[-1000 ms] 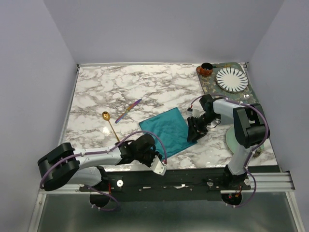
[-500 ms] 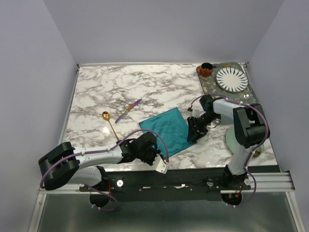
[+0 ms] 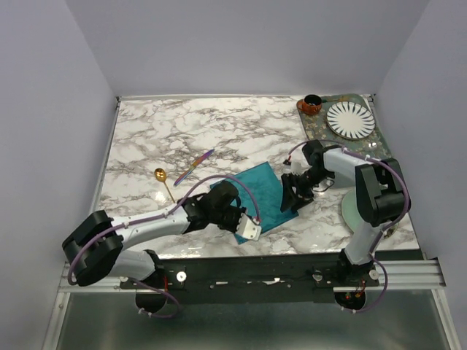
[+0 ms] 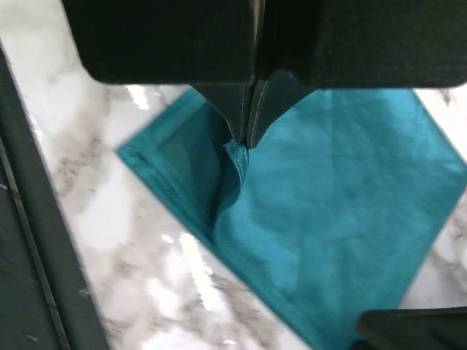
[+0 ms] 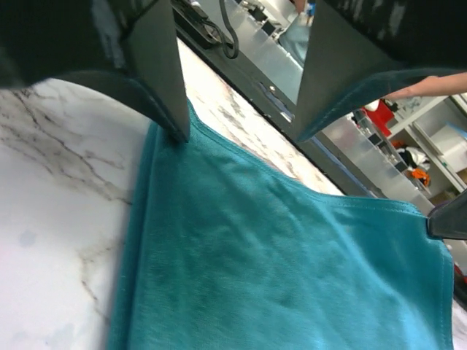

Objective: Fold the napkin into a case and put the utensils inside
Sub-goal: Fold the top corner of the square-folded napkin at the center of the board.

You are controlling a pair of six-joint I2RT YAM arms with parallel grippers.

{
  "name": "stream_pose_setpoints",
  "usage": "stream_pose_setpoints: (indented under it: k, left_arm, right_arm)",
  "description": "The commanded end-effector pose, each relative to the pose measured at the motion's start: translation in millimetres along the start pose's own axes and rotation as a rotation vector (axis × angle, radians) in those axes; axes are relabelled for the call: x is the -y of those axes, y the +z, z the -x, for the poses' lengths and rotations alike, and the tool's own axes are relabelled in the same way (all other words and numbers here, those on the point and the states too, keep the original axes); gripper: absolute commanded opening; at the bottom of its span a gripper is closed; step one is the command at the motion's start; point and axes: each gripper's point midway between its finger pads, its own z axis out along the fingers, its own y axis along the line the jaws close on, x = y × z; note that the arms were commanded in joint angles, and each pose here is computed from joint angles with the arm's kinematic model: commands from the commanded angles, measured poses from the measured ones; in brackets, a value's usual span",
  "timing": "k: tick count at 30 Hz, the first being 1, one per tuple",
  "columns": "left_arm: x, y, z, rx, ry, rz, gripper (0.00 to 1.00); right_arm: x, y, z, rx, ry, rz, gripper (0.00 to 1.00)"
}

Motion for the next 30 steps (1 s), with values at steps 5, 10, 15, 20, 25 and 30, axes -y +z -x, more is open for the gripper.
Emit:
stream_pose_setpoints:
  k: [5,10,15,20,25,30]
  left_arm:
    - [-78,-2,11,0.075,-0.221,0.029,0.00]
    - [-113,4,-5,0.052,-0.325,0.048,0.00]
    - [-153,16,-22,0.023,-0.395,0.076,0.00]
    - [-179,26,-36,0.007,-0.438,0.075,0.00]
    - [-187,34,-48,-0.017,-0.446,0.069,0.00]
    - [-198,40,-59,-0.030,-0.467,0.059,0.00]
  right_arm:
    - [-30,-34,28,0.124,-0.103,0.015,0.81]
    - [-24,-44,37,0.160,-0.118,-0.036,0.90]
    - [-18,-49,39,0.170,-0.101,-0.045,0.94]
    - [-13,-53,40,0.176,-0.087,-0.054,0.95]
    - [-9,-55,40,0.179,-0.069,-0.054,0.95]
    - [-6,-54,38,0.169,-0.057,-0.051,0.94]
